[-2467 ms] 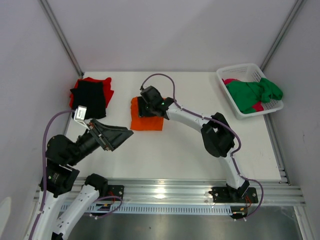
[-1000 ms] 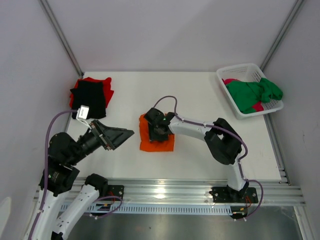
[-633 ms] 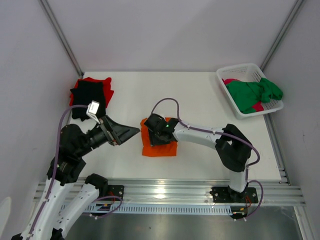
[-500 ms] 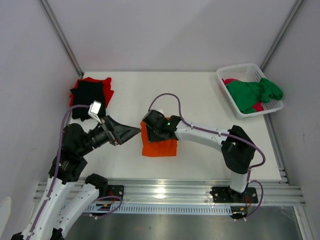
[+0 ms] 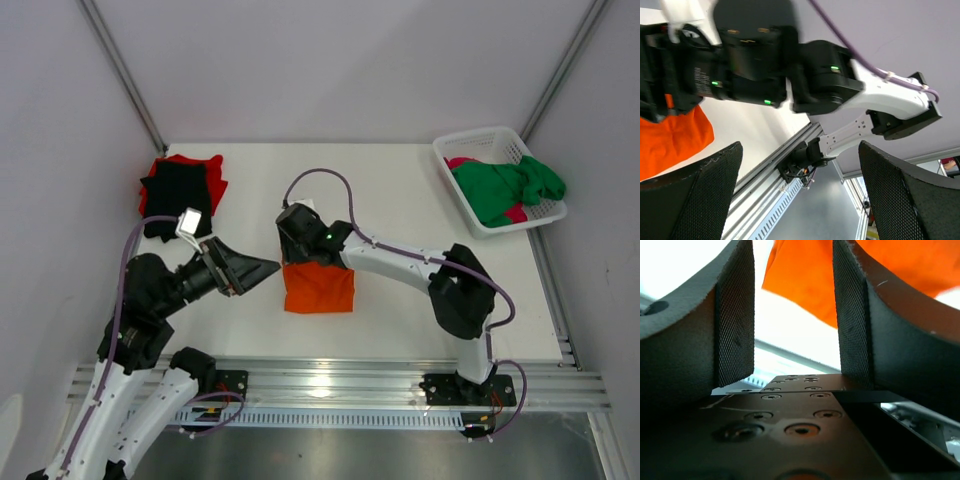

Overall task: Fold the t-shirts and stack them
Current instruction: Smooth out wrinkles on the folded tshirt

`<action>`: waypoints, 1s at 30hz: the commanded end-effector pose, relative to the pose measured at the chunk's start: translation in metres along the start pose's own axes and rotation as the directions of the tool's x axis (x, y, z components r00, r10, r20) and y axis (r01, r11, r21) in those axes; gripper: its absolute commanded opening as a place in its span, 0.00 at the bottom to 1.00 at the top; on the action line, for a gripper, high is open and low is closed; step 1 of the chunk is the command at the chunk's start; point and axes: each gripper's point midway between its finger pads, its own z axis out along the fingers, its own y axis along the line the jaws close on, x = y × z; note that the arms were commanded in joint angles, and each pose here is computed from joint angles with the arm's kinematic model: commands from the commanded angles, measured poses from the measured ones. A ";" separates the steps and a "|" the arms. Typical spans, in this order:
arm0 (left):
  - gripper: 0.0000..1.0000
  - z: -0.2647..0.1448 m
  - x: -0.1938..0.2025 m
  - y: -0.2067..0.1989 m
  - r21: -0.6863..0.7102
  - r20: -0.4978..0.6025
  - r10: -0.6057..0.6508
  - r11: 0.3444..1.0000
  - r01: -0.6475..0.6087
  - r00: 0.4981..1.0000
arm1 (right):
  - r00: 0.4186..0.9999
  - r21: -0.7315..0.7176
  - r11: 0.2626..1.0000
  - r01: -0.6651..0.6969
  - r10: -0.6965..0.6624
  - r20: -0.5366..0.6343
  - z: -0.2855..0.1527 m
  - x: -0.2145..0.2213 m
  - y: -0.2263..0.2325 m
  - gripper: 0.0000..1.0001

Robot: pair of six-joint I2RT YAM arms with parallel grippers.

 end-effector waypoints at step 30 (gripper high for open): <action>0.99 -0.010 0.010 0.009 -0.013 0.021 -0.019 1.000 0.019 1.000 | 0.988 0.050 0.998 -0.023 0.015 0.154 0.034 -0.047 -0.022 0.53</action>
